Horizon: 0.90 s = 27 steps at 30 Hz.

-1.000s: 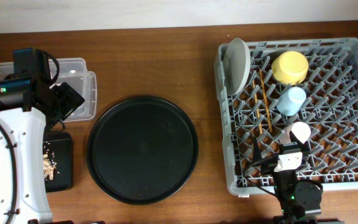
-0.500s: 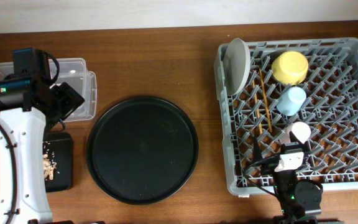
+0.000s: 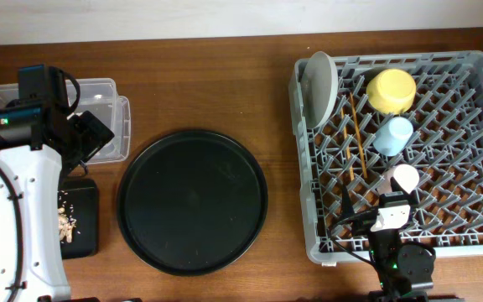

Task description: Sort waste into correct bins and load items into the dishwasher rack

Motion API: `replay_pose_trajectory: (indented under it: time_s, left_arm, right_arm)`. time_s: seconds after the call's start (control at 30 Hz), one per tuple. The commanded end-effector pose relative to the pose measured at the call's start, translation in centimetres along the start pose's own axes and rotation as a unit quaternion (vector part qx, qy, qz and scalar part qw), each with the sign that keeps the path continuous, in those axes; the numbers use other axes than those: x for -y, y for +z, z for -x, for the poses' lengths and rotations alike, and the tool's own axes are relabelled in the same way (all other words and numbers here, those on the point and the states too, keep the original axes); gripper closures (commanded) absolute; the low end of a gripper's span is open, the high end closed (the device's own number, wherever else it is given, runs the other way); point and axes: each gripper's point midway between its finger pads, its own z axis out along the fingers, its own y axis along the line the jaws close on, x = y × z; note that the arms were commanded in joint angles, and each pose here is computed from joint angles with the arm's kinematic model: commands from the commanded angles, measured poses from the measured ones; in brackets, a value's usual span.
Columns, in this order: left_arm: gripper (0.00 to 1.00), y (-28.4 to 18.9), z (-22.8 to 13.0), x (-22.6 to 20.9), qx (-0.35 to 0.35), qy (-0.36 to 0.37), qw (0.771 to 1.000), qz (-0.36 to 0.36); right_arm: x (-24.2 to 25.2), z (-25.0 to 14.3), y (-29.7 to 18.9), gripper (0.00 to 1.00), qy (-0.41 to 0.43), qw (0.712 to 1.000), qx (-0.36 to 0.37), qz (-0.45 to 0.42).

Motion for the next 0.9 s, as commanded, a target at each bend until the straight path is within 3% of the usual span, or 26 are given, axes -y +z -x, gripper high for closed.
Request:
replay_pose_trajectory:
  time_s: [0.0, 0.2, 0.47, 0.57, 0.73, 0.87]
  left_arm:
    - [0.01, -0.6, 0.3, 0.0, 0.010, 0.000, 1.000, -0.005]
    - [0.01, -0.7, -0.2, -1.3, 0.003, 0.006, 1.000, 0.024]
    - [0.01, 1.6, -3.8, -2.9, -0.028, 0.045, 0.995, 0.079]
    - [0.01, 3.8, -4.9, -1.9, -0.007, 0.086, 0.995, 0.046]
    - [0.01, 7.4, -7.6, 1.1, 0.060, 0.180, 0.979, -0.080]
    - [0.01, 9.2, -9.0, 0.5, 0.120, 0.177, 0.970, -0.119]
  right_arm:
    - [0.4, -0.3, 0.0, 0.02, 0.003, 1.000, -0.002, -0.012]
    - [0.4, -0.3, 0.0, 0.02, 0.003, 1.000, -0.002, -0.012]
    - [0.4, -0.3, 0.0, 0.02, 0.003, 1.000, -0.002, -0.011]
    - [0.4, -0.3, 0.0, 0.02, 0.003, 1.000, -0.002, -0.012]
    - [0.4, -0.3, 0.0, 0.02, 0.003, 1.000, -0.002, -0.012]
    - [0.4, -0.3, 0.0, 0.02, 0.003, 1.000, -0.002, -0.012]
